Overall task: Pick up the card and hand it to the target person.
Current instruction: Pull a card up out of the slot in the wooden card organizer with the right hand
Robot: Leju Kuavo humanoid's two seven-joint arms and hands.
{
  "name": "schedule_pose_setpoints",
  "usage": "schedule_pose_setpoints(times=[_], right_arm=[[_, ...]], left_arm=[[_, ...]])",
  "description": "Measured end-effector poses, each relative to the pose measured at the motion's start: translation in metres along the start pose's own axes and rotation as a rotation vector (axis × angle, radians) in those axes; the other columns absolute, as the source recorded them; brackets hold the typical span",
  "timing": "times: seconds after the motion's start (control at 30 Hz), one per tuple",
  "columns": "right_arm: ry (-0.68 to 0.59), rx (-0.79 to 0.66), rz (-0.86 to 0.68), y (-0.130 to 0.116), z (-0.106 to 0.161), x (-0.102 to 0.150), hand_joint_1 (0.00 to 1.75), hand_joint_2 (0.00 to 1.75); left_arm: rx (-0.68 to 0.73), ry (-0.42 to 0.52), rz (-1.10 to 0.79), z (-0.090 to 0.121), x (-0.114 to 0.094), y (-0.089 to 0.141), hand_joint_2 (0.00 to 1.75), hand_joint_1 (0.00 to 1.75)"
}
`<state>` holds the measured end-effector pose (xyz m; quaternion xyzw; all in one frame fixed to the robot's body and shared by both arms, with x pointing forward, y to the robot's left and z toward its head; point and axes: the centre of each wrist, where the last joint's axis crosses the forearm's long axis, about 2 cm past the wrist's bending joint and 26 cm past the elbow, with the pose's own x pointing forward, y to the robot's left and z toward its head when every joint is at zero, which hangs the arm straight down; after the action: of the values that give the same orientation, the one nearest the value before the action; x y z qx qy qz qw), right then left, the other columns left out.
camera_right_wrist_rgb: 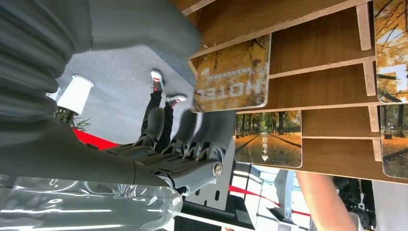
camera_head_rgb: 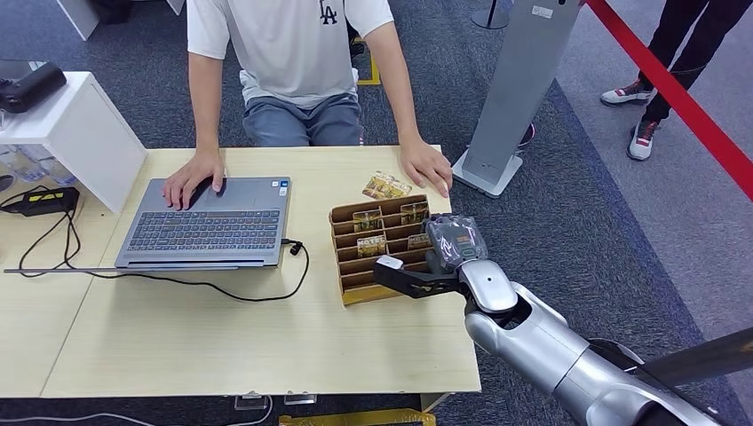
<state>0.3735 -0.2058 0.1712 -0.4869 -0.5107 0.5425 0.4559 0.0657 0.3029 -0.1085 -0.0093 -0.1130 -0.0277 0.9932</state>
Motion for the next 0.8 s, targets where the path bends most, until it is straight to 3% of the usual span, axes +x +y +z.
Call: schedule_pose_setpoints(times=[0.03,0.1,0.6,0.73,0.8], right_arm=[[-0.001,-0.001,0.000,-0.0002,0.0000,-0.0001,1.36,1.75],[-0.001,-0.001,0.000,-0.0004,0.0000,0.0000,1.39,1.75],[-0.006,-0.003,0.001,0.0001,-0.0001,-0.0002,1.45,1.75],[-0.004,-0.001,-0.001,0.0006,0.0008,-0.0012,1.49,1.75],[-0.002,-0.002,-0.002,0.0006,0.0012,-0.0020,1.49,1.75]], left_arm=[[0.000,0.000,0.000,0.0000,0.0000,0.0000,0.00,0.00],[0.000,0.000,0.000,0.0000,0.0001,0.0001,0.00,0.00],[-0.007,-0.014,-0.007,0.0002,-0.0004,0.0040,0.00,0.00],[-0.017,-0.035,0.005,0.0003,-0.0003,0.0053,1.75,0.00],[-0.018,-0.041,0.030,0.0003,-0.0004,0.0053,0.87,0.00]])
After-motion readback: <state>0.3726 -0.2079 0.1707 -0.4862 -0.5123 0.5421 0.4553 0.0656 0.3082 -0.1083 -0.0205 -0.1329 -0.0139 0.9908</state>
